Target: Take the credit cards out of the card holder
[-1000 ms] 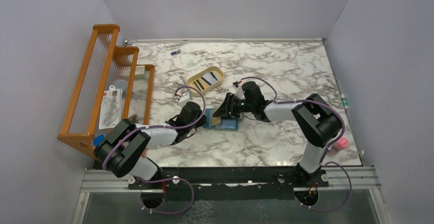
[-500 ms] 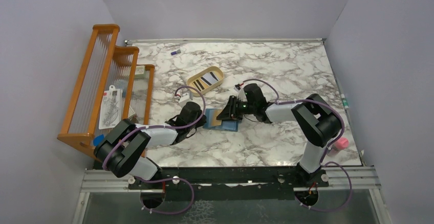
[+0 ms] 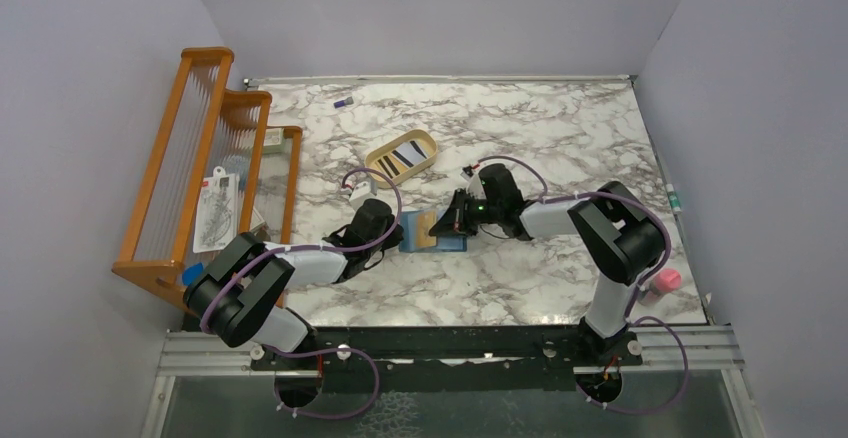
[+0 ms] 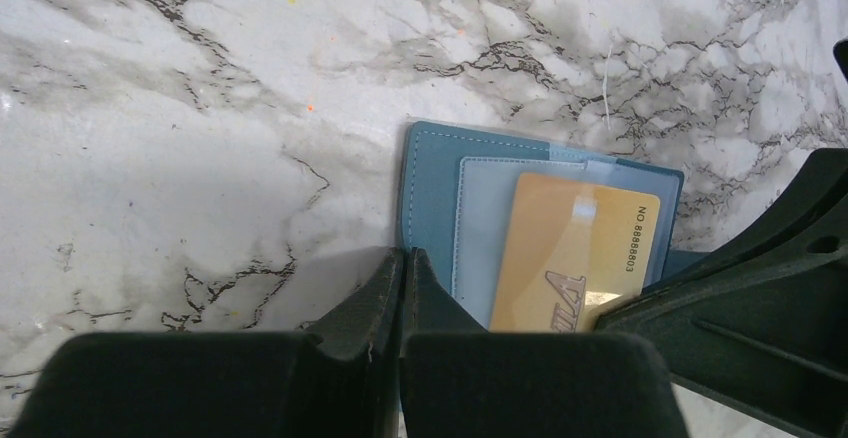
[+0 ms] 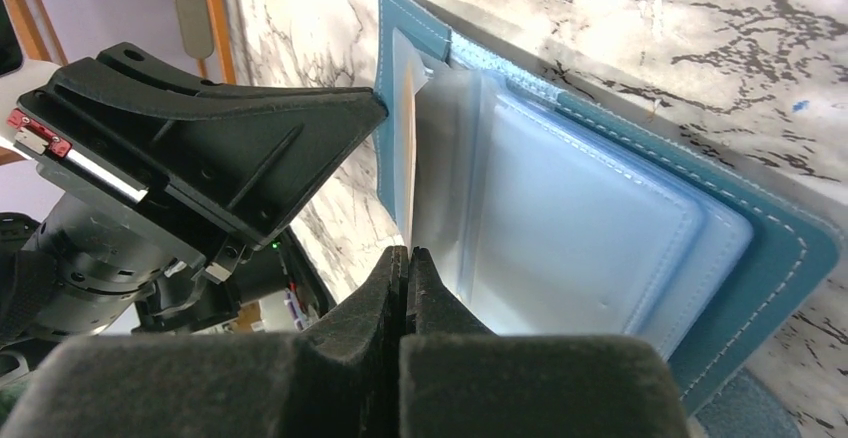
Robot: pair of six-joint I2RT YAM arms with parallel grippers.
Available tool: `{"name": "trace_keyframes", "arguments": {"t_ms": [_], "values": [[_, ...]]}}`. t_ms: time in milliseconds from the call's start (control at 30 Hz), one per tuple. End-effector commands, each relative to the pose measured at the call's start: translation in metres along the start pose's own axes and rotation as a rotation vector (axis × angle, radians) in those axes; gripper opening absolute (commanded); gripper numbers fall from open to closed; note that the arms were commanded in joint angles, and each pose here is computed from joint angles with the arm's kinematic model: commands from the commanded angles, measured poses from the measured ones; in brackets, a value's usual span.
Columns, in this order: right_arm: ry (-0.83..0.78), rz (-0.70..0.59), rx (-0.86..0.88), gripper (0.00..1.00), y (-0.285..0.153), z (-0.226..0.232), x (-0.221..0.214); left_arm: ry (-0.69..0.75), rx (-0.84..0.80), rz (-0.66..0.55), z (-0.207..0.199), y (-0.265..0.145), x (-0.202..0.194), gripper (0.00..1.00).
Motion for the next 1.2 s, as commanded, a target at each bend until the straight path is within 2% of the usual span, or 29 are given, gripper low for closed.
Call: {"name": "trace_keyframes", "arguments": {"t_ms": [0, 433, 567, 700, 967, 1167], "values": [[-0.006, 0.015, -0.041, 0.01, -0.01, -0.011, -0.002, 0.025, 0.032, 0.073, 0.012, -0.004, -0.016, 0.0], [-0.088, -0.053, -0.147, 0.01, -0.06, -0.019, 0.031, 0.033, 0.028, 0.074, 0.011, -0.003, -0.015, 0.0], [-0.121, -0.113, -0.13, 0.01, -0.08, -0.01, 0.054, 0.039, 0.027, 0.075, 0.01, -0.003, -0.015, 0.0], [-0.23, -0.14, -0.104, 0.01, -0.091, 0.011, 0.072, 0.04, 0.025, 0.077, 0.01, -0.003, -0.015, 0.0], [-0.457, -0.194, 0.07, 0.01, -0.09, 0.072, 0.131, 0.048, 0.016, 0.079, 0.01, -0.003, -0.016, 0.0], [-0.511, -0.173, 0.02, 0.01, -0.06, 0.079, 0.17, 0.053, -0.007, 0.077, 0.005, -0.005, -0.013, 0.0]]}}
Point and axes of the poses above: each gripper's point midway between its finger pads, its own y axis out along the fingers, its own z axis along the line the jaws close on, x = y × z, the point moved 6 cm from there along -y, back along the fingers, and after that the axes turned 1 degree about y, right-handed, at the moved point
